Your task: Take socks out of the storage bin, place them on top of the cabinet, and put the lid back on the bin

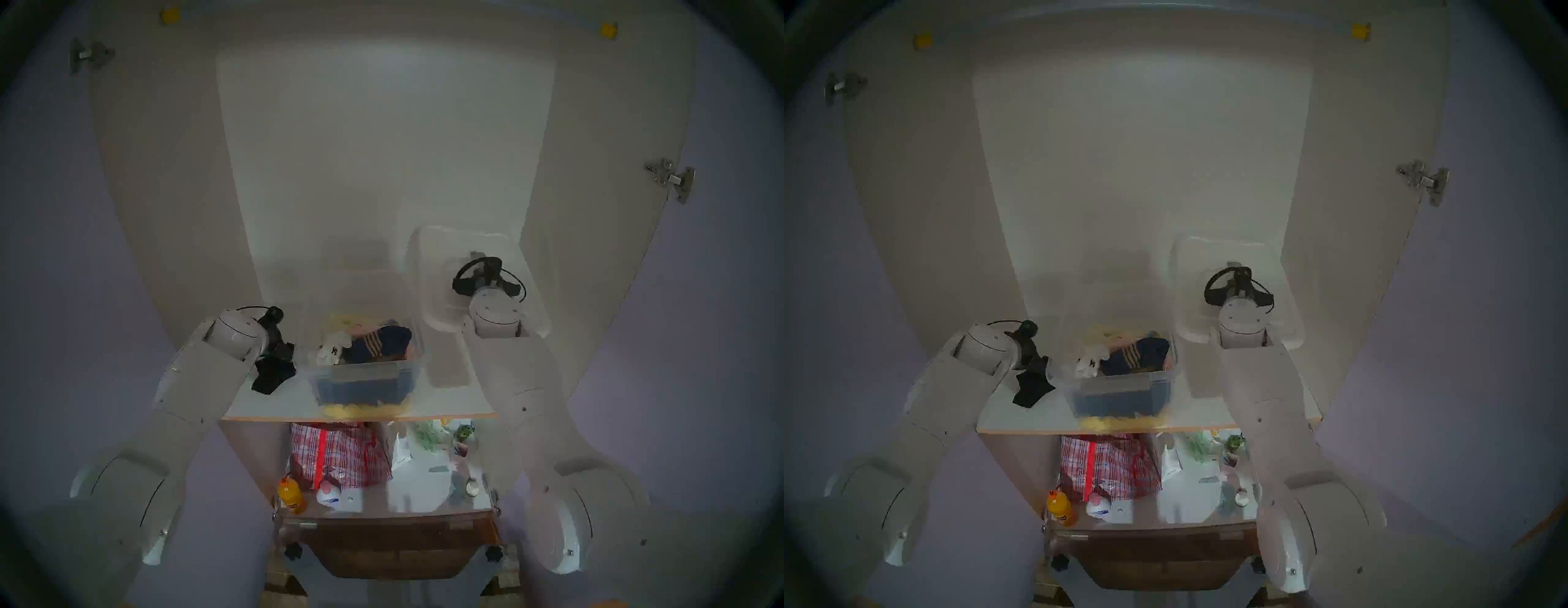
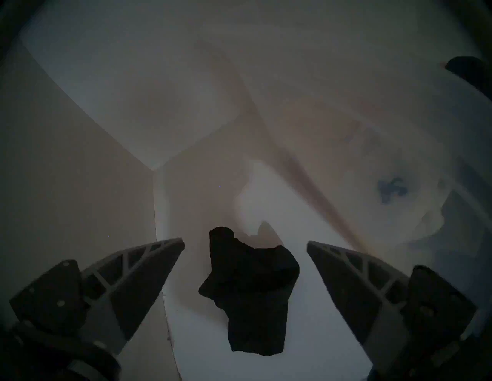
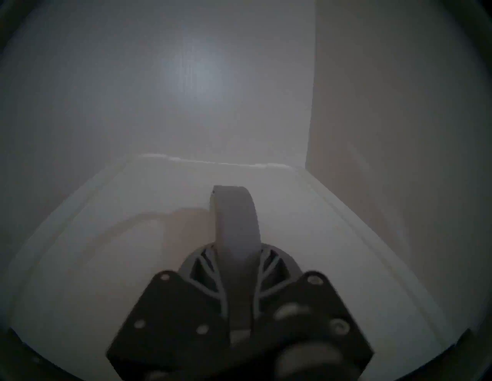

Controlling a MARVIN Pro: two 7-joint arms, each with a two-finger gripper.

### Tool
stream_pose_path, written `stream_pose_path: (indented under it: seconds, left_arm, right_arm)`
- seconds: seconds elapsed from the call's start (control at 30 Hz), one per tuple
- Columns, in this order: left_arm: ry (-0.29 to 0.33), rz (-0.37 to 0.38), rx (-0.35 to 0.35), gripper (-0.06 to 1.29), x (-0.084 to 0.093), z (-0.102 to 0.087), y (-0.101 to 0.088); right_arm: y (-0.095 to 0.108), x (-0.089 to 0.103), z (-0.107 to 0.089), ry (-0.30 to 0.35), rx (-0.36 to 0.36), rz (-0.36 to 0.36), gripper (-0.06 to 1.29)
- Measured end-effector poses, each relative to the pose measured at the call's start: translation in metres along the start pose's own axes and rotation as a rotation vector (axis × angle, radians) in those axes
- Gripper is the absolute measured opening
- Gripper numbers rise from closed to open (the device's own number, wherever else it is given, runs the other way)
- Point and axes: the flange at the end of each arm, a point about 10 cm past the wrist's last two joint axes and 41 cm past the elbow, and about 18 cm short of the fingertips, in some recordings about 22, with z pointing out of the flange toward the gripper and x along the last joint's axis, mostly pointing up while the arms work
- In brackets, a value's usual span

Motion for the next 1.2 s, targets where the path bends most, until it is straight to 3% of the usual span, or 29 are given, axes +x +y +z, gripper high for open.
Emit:
stream_pose_path:
  seconds: [0.1,0.27,0.63,0.77,0.8,0.87,1.0,1.2]
  left_arm:
    - [0.001,0.000,0.000,1.24,0.000,0.000,0.000]
    - [0.001,0.001,0.000,1.24,0.000,0.000,0.000]
    - [0.001,0.001,0.000,1.24,0.000,0.000,0.000]
    - [0.001,0.001,0.001,1.24,-0.001,0.000,-0.001]
    - [0.001,0.001,0.000,1.24,0.000,0.000,0.000]
    - [0.001,0.001,0.000,1.24,0.000,0.000,-0.001]
    - [0.001,0.001,0.000,1.24,0.000,0.000,-0.001]
    - [0.001,0.001,0.000,1.24,-0.001,0.000,-0.001]
  right_arm:
    - [-0.016,0.001,-0.007,-0.063,0.031,-0.013,0.09]
    - [-0.043,-0.015,-0.020,-0.174,0.094,-0.066,0.09]
    - [-0.129,-0.032,-0.048,-0.182,0.236,-0.104,0.09]
    - [-0.148,-0.030,-0.046,-0.189,0.247,-0.098,0.09]
    - [-0.165,-0.030,-0.043,-0.192,0.254,-0.097,0.09]
    - [-0.176,-0.030,-0.039,-0.191,0.258,-0.102,0.09]
    - [-0.189,-0.034,-0.033,-0.171,0.242,-0.089,0.09]
    - [-0.209,-0.050,-0.040,-0.190,0.206,-0.098,0.09]
